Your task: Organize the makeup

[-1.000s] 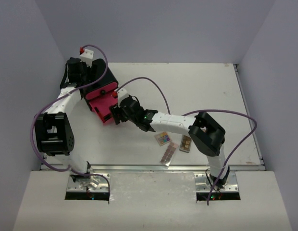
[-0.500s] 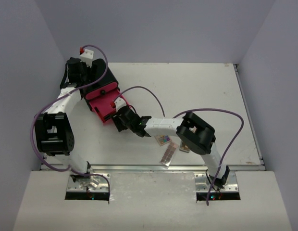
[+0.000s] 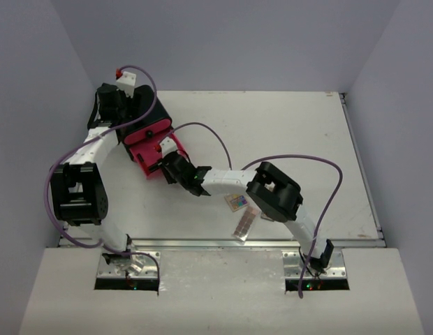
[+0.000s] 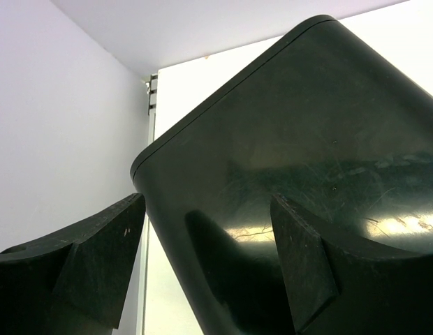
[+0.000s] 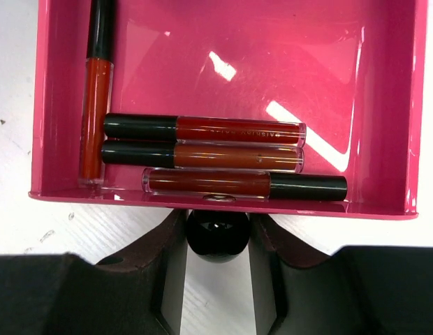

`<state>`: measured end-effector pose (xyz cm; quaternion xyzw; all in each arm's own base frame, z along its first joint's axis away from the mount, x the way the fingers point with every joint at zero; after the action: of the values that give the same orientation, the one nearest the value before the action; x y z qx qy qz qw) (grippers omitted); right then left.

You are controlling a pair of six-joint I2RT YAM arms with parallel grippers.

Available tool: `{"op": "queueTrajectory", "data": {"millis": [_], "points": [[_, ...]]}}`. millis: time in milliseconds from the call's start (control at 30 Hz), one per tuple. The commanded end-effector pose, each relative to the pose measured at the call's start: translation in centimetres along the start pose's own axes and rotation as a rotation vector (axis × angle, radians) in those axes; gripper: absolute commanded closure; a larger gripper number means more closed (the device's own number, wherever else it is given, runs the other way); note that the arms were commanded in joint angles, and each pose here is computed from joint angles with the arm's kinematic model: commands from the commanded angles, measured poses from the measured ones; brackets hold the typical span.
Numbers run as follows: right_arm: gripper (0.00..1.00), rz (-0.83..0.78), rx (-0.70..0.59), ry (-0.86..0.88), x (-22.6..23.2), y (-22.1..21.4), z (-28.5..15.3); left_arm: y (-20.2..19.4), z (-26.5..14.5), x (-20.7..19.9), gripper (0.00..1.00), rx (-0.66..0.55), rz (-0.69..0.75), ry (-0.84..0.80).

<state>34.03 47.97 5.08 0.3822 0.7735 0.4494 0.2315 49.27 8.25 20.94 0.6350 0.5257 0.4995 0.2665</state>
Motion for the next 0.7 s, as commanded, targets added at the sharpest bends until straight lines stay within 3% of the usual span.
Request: {"op": "queueTrajectory", "data": {"millis": [0, 667], "points": [[0.69, 0.089, -0.241, -0.048, -0.7, 8.1, -0.4, -5.7, 0.6, -1.7, 0.28, 0.161, 0.015, -0.073], [0.66, 0.209, -0.499, -0.054, -0.6, 14.9, 5.9, -7.2, 1.3, -2.7, 0.30, 0.186, 0.005, -0.116]]}}
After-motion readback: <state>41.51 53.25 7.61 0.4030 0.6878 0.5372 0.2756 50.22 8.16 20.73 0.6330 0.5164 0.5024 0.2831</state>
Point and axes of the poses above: each gripper's point midway between its finger pads, its own z axis out along the fingers, its own x axis along the line the jaws close on, y = z × x, the point moved 1 cm from there along -z, back along the fingers, and after that the axes turned 1 degree about -z, right-handed, at the moved point
